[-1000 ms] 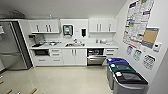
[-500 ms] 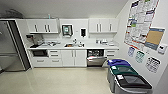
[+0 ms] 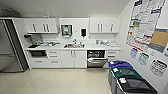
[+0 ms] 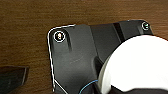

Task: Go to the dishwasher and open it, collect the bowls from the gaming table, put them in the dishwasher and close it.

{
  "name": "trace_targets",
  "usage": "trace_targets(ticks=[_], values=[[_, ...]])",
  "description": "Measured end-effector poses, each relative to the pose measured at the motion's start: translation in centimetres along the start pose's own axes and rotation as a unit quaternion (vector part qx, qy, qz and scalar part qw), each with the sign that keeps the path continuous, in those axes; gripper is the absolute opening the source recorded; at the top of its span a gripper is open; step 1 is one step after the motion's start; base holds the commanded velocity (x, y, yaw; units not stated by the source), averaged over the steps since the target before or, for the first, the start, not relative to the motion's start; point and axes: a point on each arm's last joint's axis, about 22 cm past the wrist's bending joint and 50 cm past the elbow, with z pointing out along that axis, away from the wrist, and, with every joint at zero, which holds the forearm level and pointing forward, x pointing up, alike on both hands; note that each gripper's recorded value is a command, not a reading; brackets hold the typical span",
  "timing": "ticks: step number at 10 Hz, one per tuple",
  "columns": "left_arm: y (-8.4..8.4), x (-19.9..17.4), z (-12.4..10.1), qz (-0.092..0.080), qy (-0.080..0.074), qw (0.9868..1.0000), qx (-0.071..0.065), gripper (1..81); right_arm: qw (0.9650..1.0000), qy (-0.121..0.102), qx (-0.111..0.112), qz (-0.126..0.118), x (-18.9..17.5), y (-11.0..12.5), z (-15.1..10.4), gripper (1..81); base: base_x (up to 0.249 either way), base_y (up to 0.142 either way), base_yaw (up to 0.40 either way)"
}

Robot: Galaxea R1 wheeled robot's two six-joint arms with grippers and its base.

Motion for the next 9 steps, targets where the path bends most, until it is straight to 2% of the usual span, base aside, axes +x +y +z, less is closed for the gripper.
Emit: trace_targets(ticks=[9], values=[[0.12,0.28,0.06,0.001,0.001,1.0,0.0,1.0,1.0,-0.001,0.001,0.0,-0.08,-0.25,0.07,1.0,0.167,0.0,0.0]])
